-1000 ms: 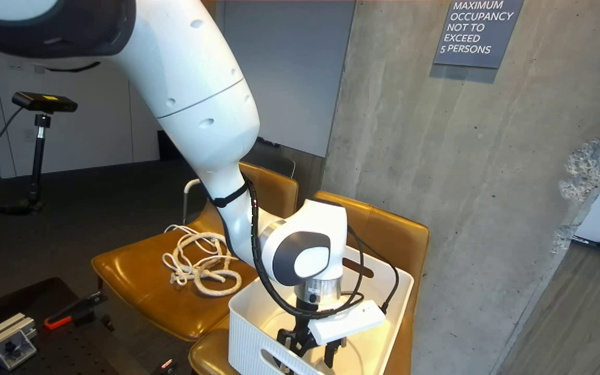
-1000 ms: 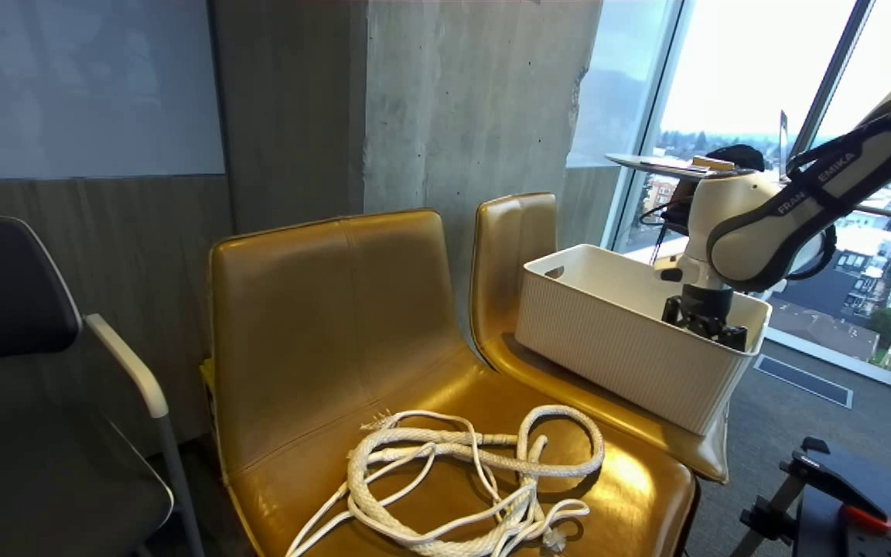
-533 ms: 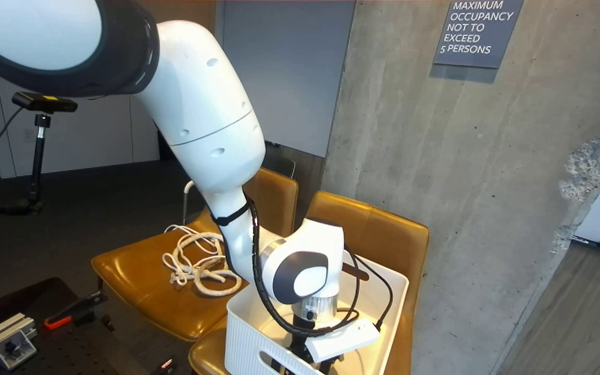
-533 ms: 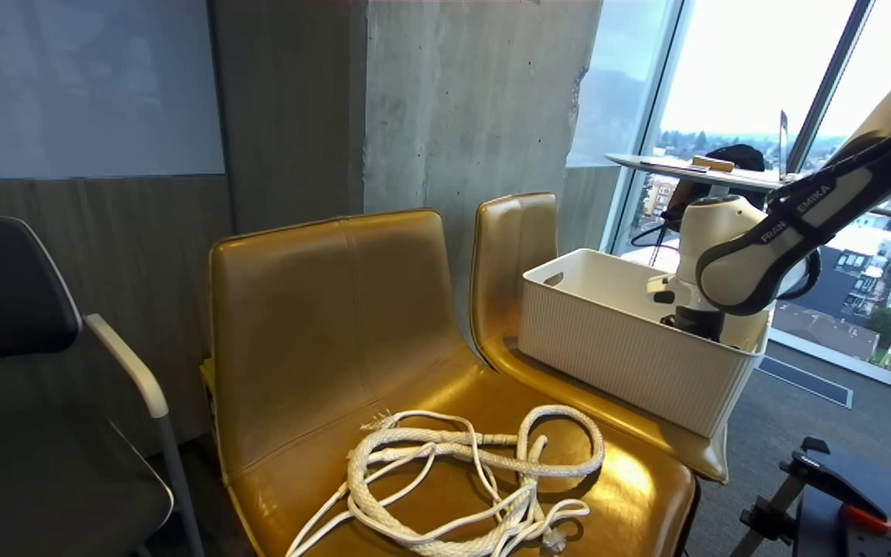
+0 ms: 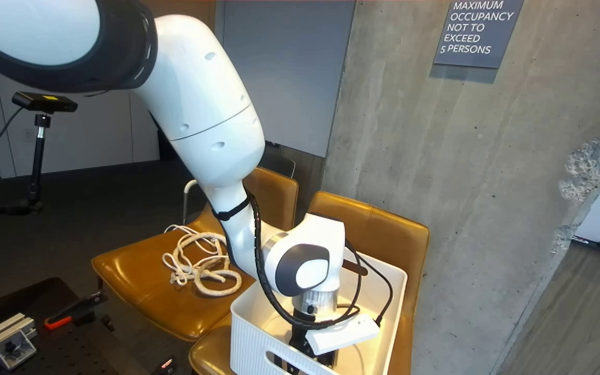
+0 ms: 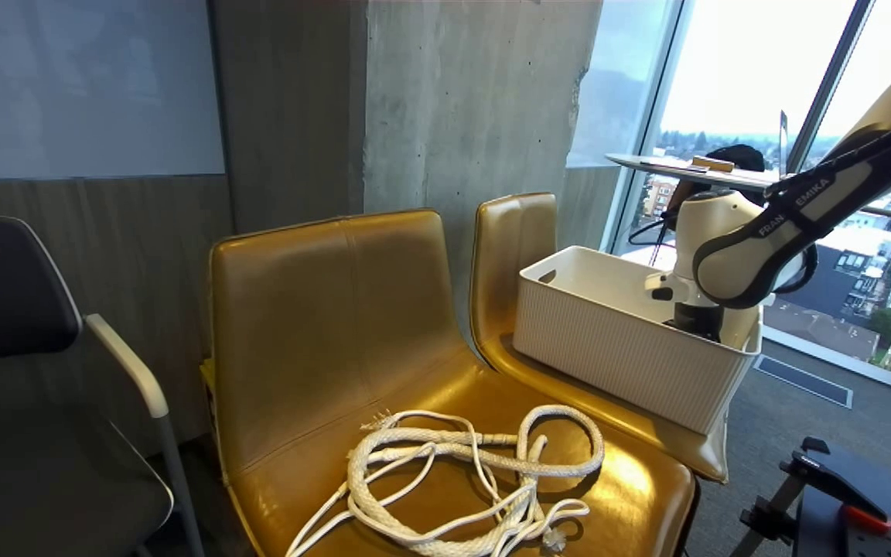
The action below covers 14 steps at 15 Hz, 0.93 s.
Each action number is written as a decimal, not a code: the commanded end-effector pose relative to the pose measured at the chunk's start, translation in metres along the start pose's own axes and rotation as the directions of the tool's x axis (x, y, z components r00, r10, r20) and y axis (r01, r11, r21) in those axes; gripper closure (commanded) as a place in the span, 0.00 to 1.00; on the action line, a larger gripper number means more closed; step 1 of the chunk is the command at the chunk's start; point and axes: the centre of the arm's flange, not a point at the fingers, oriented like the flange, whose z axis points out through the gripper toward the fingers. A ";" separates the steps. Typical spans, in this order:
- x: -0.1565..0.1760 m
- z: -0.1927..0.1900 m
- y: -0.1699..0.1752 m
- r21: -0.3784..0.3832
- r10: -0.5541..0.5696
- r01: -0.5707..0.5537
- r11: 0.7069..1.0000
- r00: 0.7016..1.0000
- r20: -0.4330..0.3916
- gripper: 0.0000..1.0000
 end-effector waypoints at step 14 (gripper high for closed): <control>0.028 -0.148 0.007 -0.036 0.170 -0.174 0.984 0.981 -0.091 1.00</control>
